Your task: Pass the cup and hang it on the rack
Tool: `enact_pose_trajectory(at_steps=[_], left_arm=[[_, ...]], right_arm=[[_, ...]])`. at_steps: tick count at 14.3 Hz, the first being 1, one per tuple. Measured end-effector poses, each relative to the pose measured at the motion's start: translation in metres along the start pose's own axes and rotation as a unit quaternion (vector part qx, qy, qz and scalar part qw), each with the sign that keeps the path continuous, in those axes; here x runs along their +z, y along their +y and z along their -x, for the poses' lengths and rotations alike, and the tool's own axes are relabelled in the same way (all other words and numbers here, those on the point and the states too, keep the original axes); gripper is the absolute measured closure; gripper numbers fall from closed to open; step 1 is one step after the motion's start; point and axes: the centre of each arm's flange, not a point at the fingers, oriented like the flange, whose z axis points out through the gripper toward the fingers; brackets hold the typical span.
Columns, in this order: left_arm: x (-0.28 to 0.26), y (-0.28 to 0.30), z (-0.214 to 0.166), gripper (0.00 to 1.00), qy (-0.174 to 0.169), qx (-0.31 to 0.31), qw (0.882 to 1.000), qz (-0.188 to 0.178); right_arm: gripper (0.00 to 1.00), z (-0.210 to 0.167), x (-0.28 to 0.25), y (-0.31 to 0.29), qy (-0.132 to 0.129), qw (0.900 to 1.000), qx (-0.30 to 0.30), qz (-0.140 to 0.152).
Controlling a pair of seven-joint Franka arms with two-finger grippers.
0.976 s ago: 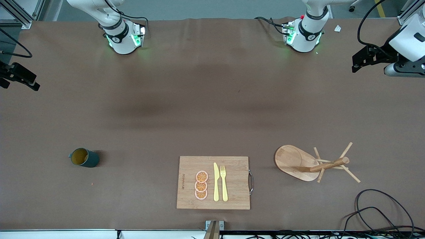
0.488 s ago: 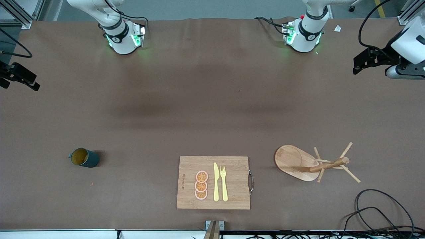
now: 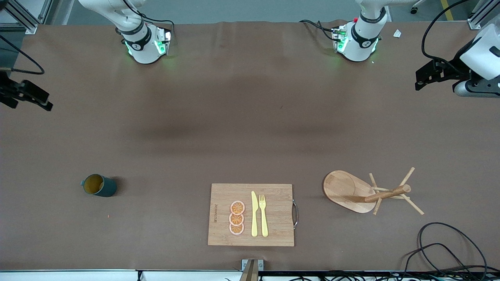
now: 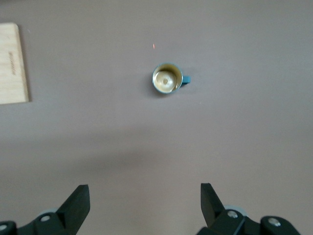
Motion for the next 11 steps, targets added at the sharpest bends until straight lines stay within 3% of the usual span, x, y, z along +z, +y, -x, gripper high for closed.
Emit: enact_pose_trajectory(at_steps=[2,5,11], left_arm=[[0.0,0.0,0.0,0.0,0.0,0.0,1.0,0.0],[0.003,0.001,-0.002,0.0,-0.003,0.001,1.0,0.0],[0.004,0.0,-0.004,0.0,-0.004,0.001,1.0,0.001]], right_arm=[[0.0,-0.024,0.046,-0.006,-0.022,1.0,-0.002,0.006],[0.0,-0.068,0.13,-0.011,-0.029,0.999,-0.002,0.016],[0.0,-0.12,0.262,-0.02,-0.001,1.0,0.004,0.007]])
